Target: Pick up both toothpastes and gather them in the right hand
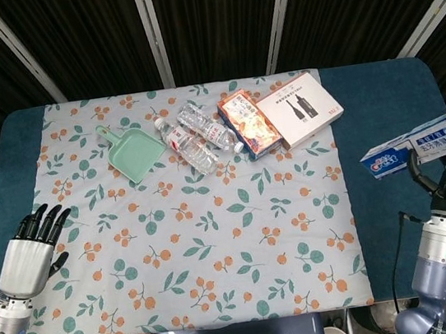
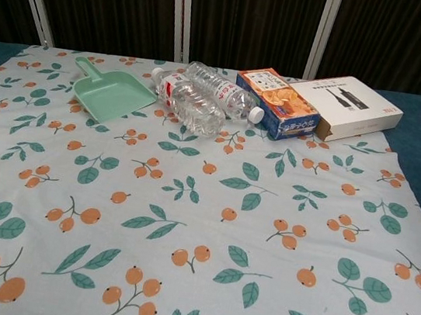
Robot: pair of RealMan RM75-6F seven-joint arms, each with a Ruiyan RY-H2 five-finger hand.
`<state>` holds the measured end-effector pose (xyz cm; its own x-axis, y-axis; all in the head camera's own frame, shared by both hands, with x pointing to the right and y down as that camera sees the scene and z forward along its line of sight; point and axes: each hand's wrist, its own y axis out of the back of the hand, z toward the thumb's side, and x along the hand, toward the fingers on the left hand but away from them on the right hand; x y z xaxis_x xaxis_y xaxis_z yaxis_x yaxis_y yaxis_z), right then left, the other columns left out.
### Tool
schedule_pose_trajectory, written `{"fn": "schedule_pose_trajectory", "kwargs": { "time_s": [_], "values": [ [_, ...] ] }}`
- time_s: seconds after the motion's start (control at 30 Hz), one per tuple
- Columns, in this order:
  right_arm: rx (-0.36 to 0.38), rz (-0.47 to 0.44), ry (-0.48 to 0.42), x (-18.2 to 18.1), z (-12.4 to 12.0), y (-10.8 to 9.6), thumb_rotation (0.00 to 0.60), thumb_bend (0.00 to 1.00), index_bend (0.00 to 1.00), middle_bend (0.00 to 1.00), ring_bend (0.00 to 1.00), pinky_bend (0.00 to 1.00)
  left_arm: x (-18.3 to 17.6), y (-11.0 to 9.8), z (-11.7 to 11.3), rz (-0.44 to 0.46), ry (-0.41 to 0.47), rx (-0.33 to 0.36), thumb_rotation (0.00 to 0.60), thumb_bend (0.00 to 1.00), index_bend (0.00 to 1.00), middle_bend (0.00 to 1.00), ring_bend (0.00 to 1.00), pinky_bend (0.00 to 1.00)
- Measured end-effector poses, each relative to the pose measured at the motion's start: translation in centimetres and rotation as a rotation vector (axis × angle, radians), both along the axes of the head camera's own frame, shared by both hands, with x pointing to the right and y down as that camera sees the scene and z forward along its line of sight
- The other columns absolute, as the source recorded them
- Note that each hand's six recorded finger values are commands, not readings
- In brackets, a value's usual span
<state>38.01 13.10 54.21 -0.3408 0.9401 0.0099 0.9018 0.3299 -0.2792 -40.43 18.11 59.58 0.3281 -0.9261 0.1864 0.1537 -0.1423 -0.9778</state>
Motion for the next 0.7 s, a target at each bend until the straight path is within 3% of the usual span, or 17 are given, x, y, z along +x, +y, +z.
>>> {"fn": "schedule_pose_trajectory", "kwargs": {
  "time_s": [0.27,0.47,0.7],
  "values": [
    [-0.023,-0.015,0.028,0.04,0.3,0.21,0.6,0.39,0.39,0.47,0.38,0.45,-0.2,-0.04,0.24,-0.013,0.007,-0.016,0.6,0.02,0.14,0.15,0.13,0.25],
    [-0.033,-0.036,0.056,-0.09,0.38,0.29,0.6,0.39,0.32,0.45,0.33,0.44,-0.35,-0.16,0.22,-0.027,0.013,-0.02,0.6,0.02,0.14,0.15,0.14,0.25],
    [-0.065,-0.04,0.055,0.0,0.72,0.36,0.6,0.39,0.34,0.44,0.34,0.44,-0.37,-0.17,0.22,-0.036,0.018,-0.027,0.6,0.02,0.14,0.15,0.13,0.25]
  ]
}}
